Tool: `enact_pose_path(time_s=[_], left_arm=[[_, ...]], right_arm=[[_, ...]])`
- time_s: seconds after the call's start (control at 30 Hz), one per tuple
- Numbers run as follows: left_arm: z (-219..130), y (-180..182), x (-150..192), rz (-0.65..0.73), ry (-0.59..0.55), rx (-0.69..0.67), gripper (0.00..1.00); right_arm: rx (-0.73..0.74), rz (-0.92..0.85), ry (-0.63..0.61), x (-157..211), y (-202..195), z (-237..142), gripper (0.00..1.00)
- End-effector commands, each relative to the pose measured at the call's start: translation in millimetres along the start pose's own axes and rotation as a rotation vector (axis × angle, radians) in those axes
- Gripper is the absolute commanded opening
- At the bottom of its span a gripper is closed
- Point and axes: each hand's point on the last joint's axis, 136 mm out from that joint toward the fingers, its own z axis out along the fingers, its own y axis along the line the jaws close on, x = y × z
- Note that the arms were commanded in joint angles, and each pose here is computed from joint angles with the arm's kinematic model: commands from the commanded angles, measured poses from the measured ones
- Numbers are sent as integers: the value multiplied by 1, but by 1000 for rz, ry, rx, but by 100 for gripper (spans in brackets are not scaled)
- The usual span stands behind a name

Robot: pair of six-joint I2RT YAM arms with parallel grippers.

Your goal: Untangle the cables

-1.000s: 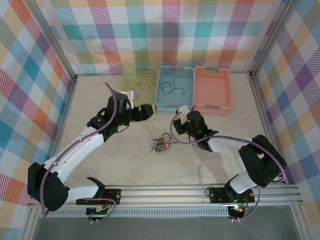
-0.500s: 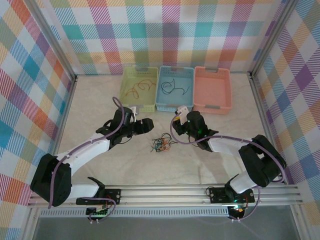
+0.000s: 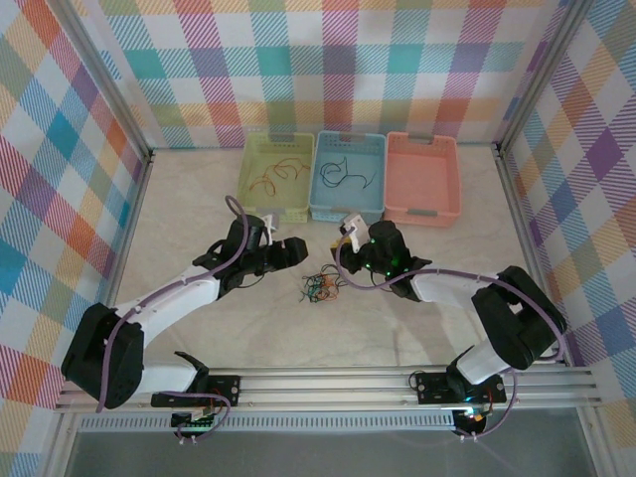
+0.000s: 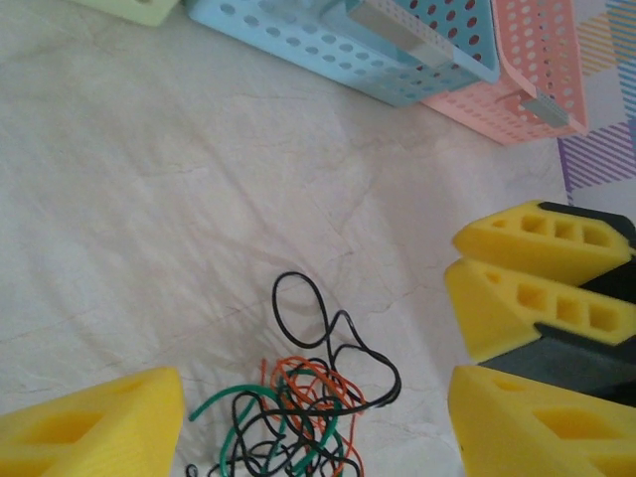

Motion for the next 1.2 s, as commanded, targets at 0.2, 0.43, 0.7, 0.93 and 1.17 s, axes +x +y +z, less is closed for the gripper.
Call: enact_pose_path(time_s=[0.2,0.43,0.7,0.93,1.17], left_arm=[[18,-19,28,-37,161,55,62],[14,-33,53,113,282,-37,62],[2,-26,51,256,268,-187,61],[-6,-22,53,384,285,-307,57],[8,-9,66,433,365,-390,46]], right_arm=[[-11,-39,-6,-11,5,6,28],[117,-23,21,-7,-17,4,28],[257,-6,8,-7,-41,-7,31],[299,7,8,-6,-49,-11,31],[303,15,9,-5,-51,-11,31]])
